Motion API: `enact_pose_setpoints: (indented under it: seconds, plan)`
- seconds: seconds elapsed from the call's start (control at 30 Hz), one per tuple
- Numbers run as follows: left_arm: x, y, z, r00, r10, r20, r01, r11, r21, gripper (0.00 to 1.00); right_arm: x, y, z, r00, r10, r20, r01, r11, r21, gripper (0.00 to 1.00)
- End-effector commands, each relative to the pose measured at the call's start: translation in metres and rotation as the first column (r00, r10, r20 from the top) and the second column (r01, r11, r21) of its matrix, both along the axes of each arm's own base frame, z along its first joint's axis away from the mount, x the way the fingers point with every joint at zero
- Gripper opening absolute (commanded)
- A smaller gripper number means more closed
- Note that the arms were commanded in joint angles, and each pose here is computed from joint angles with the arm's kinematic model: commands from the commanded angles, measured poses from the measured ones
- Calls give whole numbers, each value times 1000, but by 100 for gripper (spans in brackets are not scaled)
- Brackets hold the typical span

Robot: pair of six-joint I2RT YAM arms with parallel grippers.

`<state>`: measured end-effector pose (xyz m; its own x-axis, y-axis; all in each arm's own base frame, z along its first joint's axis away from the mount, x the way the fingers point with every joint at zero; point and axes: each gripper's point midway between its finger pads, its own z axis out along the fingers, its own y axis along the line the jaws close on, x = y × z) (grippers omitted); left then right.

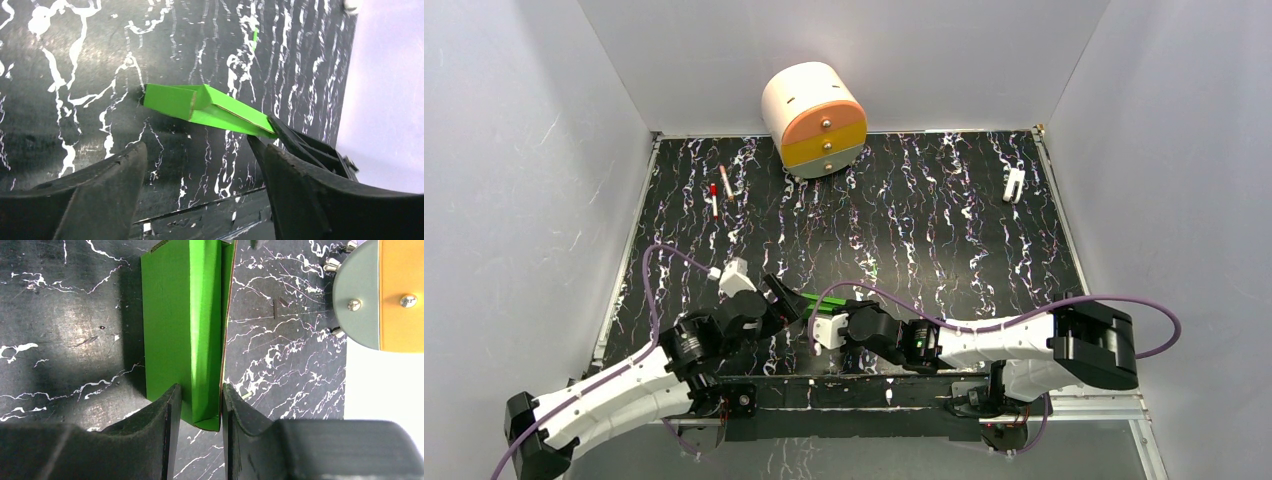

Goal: Fold the paper box

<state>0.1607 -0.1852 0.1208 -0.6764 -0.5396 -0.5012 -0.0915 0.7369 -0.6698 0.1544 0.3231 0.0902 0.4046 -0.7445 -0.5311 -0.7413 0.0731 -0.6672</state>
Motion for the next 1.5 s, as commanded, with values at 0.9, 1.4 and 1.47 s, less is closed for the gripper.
enact_pose_setpoints:
  seconds: [0.9, 1.4, 1.47]
  plan:
    - [47, 10, -45, 908, 397, -133, -413, 902, -127, 53, -12, -11, -42, 997, 8, -80, -18, 992, -128, 28]
    - [28, 9, -82, 906, 352, -235, -391, 909, -145, 26, -8, -10, -42, 997, -24, -72, 17, 995, -102, 27]
    - [28, 11, -84, 906, 356, -230, -394, 908, -144, 23, -6, -10, -42, 997, -35, -65, 28, 995, -92, 27]
